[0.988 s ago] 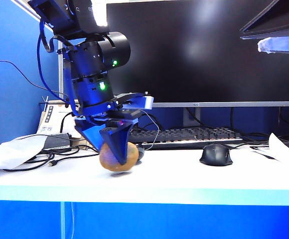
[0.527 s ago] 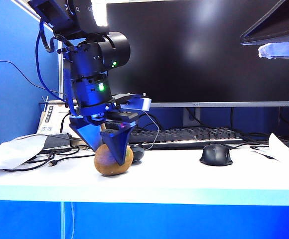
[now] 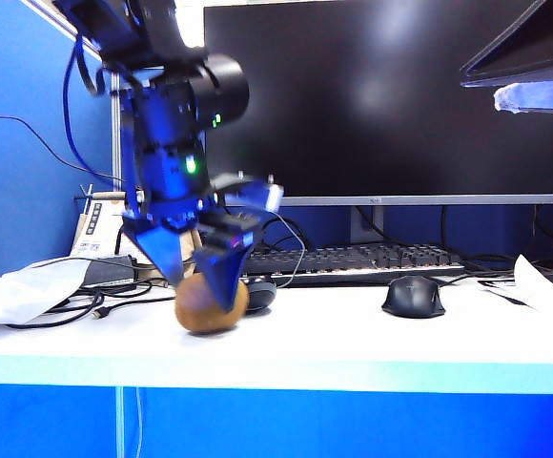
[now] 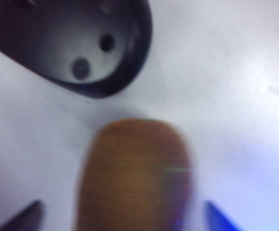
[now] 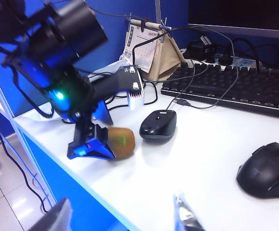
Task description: Pick up the kiwi and place it near the upside-down mouse.
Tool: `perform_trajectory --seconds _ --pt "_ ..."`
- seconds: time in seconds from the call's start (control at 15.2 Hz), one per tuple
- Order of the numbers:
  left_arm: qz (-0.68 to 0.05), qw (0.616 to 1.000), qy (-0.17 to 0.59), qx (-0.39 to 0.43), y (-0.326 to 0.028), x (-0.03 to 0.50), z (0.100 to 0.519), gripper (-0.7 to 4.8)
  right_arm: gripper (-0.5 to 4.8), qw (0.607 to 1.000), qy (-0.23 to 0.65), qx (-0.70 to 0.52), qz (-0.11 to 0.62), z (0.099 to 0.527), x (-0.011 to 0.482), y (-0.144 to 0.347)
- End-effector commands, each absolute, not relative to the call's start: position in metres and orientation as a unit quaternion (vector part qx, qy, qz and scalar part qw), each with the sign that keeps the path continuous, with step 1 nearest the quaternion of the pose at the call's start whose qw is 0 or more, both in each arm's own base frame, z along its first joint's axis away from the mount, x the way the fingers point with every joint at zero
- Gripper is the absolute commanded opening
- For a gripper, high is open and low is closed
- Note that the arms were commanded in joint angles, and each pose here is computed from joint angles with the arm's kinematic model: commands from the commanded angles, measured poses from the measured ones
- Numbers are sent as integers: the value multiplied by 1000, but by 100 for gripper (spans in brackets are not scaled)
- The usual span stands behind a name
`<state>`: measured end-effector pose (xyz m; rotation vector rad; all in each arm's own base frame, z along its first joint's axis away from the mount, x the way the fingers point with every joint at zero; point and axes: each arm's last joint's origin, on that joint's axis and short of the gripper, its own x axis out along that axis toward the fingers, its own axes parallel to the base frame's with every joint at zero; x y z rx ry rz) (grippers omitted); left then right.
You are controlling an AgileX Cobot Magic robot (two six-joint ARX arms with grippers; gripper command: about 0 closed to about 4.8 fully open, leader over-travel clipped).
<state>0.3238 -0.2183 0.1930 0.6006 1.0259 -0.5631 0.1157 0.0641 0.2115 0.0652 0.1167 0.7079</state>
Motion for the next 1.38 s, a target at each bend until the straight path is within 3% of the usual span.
perform_trajectory --seconds 0.07,0.53,0.66,0.72,0.79,0.86,1.05,1.38 --pt "-260 808 453 273 -217 324 208 479 275 936 48 31 348 214 116 64" --pt "-226 866 385 227 -204 307 268 479 275 939 48 31 340 214 116 64" --pt "-229 889 337 208 -196 296 300 415 274 943 48 31 329 214 117 63" --pt "-232 903 304 196 -190 286 320 330 274 948 48 33 314 214 117 63" --pt "-231 914 277 184 -183 276 339 187 273 950 48 35 306 214 117 62" --pt "-228 929 247 158 -172 259 362 69 216 951 44 35 305 215 117 62" --pt "-228 946 189 134 -147 221 399 48 62 955 11 40 293 222 110 58" --pt "-224 958 147 101 -105 161 394 48 62 986 -53 61 144 232 84 35"
